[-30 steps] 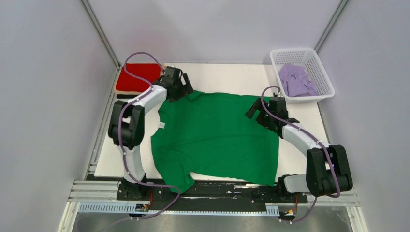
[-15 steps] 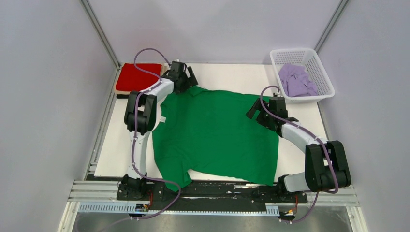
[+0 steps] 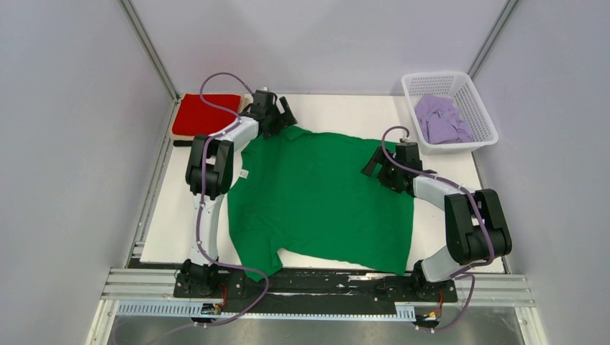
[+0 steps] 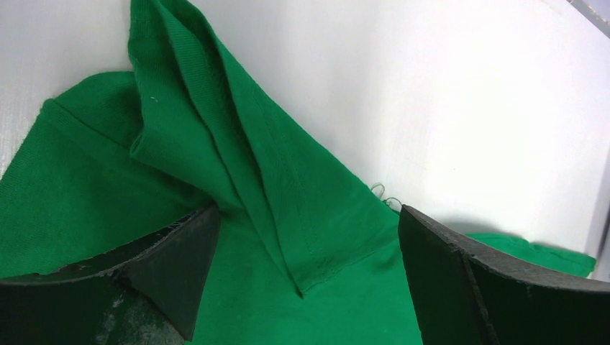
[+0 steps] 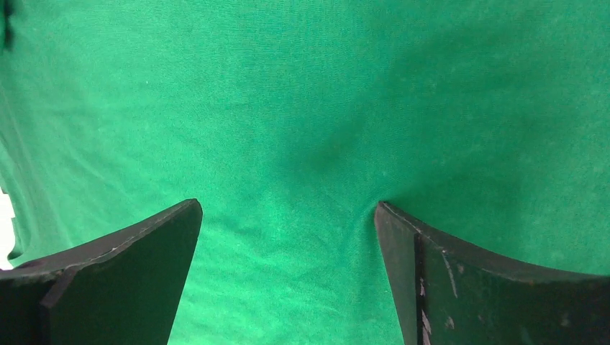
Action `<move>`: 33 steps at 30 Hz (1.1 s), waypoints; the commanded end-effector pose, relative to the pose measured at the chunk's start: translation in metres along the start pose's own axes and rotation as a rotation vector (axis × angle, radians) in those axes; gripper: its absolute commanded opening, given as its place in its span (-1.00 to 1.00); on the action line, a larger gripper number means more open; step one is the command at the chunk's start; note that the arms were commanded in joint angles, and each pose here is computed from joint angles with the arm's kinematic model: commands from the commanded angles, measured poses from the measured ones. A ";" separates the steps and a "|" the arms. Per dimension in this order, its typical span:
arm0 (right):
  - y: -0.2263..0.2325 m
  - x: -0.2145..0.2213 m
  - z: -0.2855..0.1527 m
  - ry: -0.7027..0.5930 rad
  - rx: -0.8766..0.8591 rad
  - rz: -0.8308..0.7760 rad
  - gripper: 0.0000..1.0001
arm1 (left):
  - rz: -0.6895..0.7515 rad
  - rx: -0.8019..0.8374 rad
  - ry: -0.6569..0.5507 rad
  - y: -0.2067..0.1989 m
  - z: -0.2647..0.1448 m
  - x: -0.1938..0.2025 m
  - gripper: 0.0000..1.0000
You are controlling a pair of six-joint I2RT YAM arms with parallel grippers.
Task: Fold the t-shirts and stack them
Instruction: Flatten out the tshirt
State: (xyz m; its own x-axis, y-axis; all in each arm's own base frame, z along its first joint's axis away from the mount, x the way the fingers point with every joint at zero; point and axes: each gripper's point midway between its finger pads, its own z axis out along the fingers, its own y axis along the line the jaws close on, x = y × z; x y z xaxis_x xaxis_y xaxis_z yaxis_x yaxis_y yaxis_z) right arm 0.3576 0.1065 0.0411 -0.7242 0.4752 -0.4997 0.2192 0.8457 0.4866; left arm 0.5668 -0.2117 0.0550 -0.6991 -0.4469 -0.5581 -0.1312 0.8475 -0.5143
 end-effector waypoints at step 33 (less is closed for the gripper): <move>-0.028 0.014 -0.005 0.039 0.139 0.035 1.00 | -0.023 0.061 -0.045 -0.027 -0.018 -0.022 1.00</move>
State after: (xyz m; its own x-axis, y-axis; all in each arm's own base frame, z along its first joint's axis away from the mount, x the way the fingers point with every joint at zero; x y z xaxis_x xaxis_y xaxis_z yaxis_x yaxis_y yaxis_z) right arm 0.3593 0.0979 0.0392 -0.7066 0.5000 -0.5007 0.2743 0.8458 0.4575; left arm 0.5606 -0.2117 0.0784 -0.6877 -0.4618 -0.5603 -0.1258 0.8358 -0.5345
